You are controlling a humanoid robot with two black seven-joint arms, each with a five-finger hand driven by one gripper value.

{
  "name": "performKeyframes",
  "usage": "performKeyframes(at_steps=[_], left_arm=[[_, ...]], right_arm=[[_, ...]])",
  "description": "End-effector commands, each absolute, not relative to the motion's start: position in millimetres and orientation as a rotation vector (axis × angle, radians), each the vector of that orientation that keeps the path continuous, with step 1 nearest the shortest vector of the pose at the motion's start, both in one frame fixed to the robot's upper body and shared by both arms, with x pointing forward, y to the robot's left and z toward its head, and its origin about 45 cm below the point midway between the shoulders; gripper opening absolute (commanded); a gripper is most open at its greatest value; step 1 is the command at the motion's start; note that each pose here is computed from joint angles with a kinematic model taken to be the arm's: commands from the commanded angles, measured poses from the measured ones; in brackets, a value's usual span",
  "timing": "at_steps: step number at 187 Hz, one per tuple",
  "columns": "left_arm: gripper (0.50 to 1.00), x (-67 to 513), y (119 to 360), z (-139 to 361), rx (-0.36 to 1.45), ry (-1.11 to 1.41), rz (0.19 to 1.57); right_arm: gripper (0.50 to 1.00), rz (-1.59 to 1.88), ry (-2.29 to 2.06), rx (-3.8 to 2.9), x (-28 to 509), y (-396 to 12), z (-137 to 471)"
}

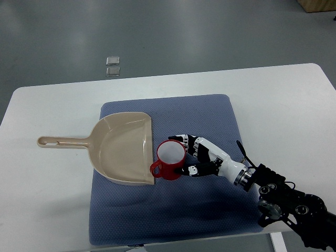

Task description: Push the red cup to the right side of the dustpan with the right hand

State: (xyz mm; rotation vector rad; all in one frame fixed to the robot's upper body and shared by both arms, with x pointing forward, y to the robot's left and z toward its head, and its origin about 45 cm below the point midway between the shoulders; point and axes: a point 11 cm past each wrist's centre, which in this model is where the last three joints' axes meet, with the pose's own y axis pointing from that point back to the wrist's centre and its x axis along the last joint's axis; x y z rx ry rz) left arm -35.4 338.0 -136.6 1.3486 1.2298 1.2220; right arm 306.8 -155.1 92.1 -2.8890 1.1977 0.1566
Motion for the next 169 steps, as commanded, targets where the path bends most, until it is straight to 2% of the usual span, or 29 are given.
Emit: performKeyframes(at_steps=[1, 71, 169], left_arm=[[1.0, -35, 338, -137, 1.349, 1.23, 1.222], [1.0, -35, 338, -137, 1.349, 1.23, 1.222], [1.0, -35, 338, -137, 1.349, 1.23, 1.222]], right_arm=[[0.903, 0.148, 1.204, -2.891, 308, -159, 93], [0.903, 0.114, 1.246, -2.898, 311, -183, 97], [0.901, -0.021, 1.383, -2.764, 351, -228, 138]])
